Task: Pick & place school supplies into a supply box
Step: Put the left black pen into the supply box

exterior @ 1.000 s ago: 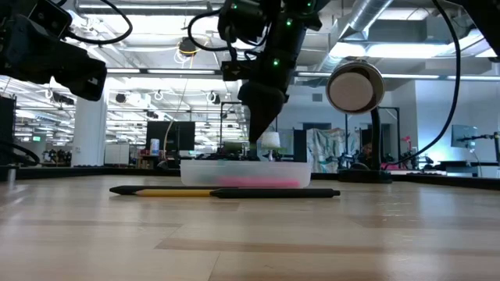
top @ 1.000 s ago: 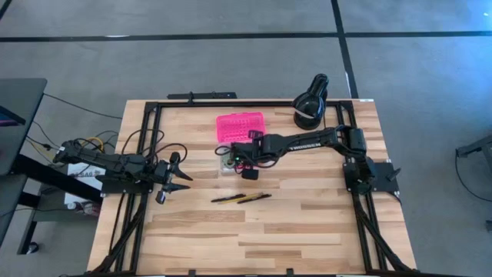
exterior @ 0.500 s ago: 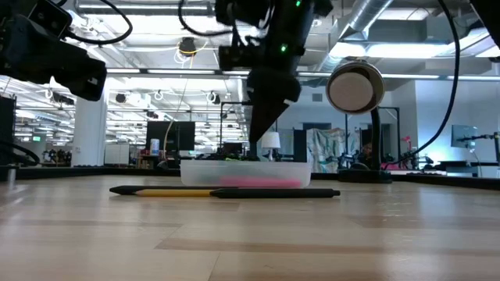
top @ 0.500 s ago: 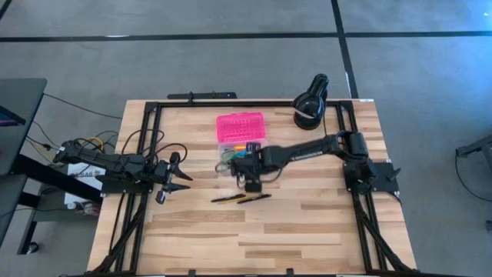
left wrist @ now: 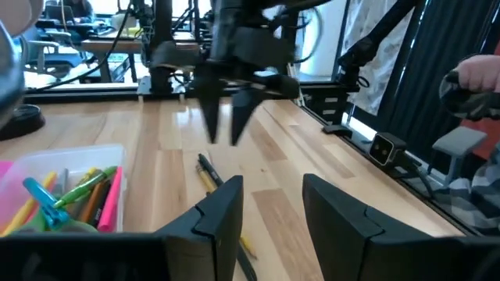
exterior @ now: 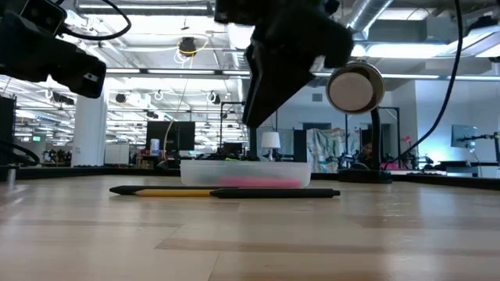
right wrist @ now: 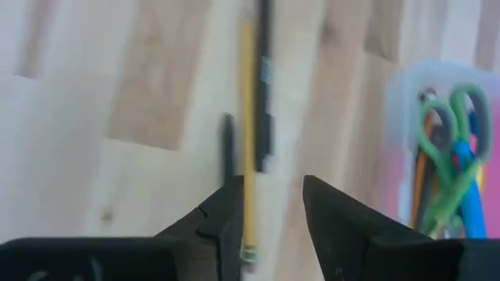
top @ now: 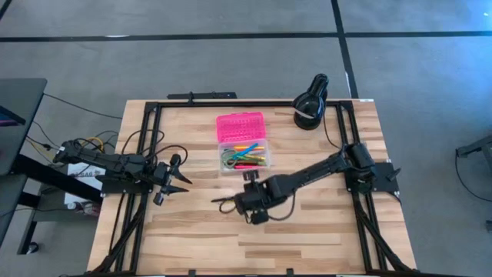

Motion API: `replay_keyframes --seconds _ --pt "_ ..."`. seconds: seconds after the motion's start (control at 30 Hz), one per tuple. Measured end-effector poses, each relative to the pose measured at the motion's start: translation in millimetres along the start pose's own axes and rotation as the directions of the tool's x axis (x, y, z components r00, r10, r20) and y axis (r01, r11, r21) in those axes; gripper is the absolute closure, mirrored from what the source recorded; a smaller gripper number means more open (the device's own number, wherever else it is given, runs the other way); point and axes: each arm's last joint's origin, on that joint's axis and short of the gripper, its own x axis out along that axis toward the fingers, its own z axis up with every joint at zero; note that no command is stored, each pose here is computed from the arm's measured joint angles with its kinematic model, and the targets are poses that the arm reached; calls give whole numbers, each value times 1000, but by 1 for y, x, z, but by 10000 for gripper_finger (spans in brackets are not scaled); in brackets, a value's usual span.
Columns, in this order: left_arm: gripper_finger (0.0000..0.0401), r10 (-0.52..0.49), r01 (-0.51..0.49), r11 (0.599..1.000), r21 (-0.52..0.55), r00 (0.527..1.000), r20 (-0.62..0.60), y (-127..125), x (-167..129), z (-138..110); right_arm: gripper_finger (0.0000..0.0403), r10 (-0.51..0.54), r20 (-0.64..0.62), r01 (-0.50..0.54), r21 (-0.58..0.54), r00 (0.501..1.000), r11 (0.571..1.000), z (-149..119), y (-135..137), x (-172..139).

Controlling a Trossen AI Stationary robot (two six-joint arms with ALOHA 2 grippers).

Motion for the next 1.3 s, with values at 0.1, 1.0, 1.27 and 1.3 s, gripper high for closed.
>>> replay_keyframes --seconds 0.1,1.0,1.27,1.3 --pt "273 38 -38 999 -14 999 0 1 0 0 280 10 24 -10 -14 1000 1000 2 13 -4" --pt "273 95 -68 991 116 964 -250 -11 79 -3 280 -155 18 152 115 988 982 -12 88 -32" --pt "273 123 -71 986 153 923 -363 -13 117 -6 280 -284 10 279 165 959 946 -32 124 -51" --pt "273 126 -70 985 157 914 -385 -13 120 -7 280 -299 17 292 170 954 941 -34 129 -54"
